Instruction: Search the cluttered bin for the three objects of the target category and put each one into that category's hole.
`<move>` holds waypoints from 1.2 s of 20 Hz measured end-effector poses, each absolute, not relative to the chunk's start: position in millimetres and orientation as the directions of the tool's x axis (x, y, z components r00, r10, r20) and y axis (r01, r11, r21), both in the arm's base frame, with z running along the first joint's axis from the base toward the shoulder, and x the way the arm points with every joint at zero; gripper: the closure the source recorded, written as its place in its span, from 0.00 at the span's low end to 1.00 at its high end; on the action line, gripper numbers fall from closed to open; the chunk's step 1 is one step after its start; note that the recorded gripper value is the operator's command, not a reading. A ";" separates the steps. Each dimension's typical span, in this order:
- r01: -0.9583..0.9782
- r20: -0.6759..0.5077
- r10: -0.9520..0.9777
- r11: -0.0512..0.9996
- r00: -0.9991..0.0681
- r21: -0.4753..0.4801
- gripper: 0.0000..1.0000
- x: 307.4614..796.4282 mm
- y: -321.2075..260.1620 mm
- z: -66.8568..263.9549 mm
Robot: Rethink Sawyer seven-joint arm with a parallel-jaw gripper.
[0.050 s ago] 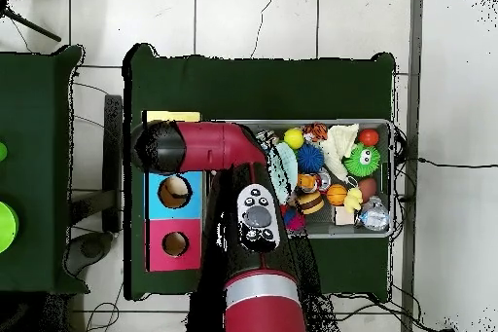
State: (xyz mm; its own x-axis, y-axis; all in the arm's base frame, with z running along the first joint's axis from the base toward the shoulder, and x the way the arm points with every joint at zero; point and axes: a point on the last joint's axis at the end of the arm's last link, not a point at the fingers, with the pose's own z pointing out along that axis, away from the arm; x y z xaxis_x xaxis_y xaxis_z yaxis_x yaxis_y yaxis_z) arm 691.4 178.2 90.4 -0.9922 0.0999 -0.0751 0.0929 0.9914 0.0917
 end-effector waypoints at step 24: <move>0.061 -0.045 0.068 0.990 -0.997 0.130 0.00 690.2 173.7 101.0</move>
State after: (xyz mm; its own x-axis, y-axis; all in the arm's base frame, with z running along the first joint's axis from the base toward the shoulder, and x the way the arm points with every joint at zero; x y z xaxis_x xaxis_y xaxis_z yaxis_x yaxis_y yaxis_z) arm 690.2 173.7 101.0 -0.9967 0.0676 -0.0452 0.0612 0.9896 0.1300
